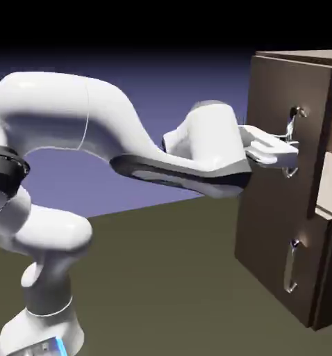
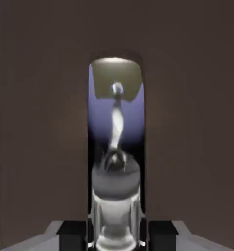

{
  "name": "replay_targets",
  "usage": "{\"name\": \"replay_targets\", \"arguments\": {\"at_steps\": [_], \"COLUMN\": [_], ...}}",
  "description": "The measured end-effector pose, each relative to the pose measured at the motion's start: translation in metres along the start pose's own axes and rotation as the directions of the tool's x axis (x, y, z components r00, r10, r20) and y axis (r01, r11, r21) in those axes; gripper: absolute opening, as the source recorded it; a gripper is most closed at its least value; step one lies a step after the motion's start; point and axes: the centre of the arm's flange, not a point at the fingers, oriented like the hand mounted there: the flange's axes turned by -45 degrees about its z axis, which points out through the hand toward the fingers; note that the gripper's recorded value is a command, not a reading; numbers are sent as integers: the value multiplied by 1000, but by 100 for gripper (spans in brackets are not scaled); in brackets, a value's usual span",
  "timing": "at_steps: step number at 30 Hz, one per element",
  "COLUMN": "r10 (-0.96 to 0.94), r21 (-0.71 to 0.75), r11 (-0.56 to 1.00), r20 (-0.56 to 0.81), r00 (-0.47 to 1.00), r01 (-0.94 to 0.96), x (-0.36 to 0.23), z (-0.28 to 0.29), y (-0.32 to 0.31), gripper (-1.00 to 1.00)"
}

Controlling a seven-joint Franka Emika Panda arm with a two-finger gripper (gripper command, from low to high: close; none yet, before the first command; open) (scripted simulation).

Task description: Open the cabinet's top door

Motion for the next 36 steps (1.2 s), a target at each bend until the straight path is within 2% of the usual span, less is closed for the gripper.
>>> {"name": "replay_targets", "arguments": {"at_steps": [5, 19, 36], "r10": [0, 0, 0], "r21": [48, 340, 672], "r11": [999, 940, 741], "r20": [0, 0, -1], "r00": [1000, 1000, 1000], "r01": [0, 0, 0], "x": [0, 0, 0], "z": [-14, -91, -159], "y": [7, 67, 173], "gripper": [-100, -100, -100]}}
